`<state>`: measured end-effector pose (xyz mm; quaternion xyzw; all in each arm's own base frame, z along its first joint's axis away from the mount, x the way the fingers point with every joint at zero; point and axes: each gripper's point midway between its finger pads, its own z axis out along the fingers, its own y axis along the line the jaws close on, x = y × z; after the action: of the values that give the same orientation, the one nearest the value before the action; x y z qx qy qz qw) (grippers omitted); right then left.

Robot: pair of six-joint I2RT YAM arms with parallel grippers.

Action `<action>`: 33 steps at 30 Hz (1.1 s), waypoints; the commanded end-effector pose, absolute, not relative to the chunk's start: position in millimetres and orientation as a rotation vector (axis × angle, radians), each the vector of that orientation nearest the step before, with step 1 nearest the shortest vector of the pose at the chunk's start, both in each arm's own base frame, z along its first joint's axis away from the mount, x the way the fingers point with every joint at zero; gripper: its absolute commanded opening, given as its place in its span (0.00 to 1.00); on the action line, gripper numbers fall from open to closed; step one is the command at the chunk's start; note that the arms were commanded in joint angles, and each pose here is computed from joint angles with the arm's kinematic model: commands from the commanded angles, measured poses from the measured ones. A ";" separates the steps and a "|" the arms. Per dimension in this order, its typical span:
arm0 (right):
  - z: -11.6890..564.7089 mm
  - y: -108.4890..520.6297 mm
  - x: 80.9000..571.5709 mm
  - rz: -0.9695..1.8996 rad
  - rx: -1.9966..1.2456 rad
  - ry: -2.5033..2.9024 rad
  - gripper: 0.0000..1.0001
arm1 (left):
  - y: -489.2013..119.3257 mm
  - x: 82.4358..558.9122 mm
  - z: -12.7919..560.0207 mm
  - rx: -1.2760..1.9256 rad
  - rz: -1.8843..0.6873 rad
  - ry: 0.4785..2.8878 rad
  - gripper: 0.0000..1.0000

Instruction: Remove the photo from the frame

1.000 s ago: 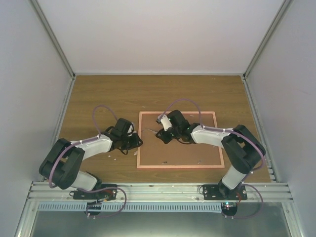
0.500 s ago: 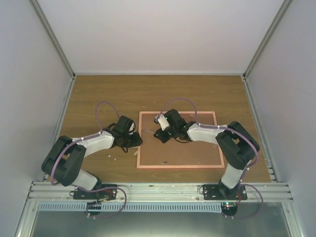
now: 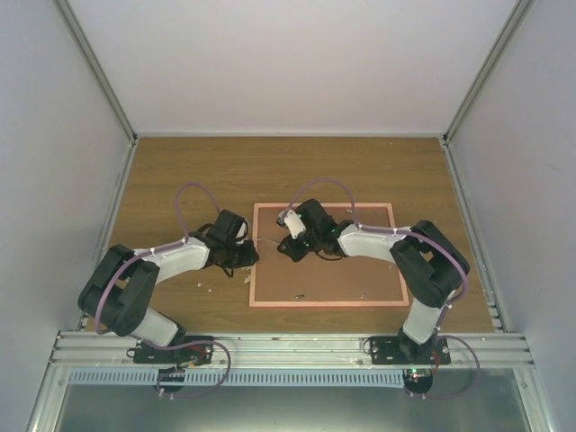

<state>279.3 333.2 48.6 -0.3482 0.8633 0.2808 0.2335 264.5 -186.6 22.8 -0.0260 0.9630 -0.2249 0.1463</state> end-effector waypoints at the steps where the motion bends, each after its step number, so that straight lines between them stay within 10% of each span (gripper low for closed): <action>1: 33.5 333.4 257.1 0.785 -1.049 2.441 0.01 | -168.0 247.6 -0.7 -0.107 -0.528 2.857 0.17; 33: 82.6 306.0 252.7 0.699 -0.927 2.320 0.01 | -150.9 245.5 -0.2 -0.295 -0.521 2.812 0.13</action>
<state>247.3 307.4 57.7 -0.3561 0.8697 0.2576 0.2244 264.8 -184.3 23.1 -0.0473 0.9582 -0.2346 0.1570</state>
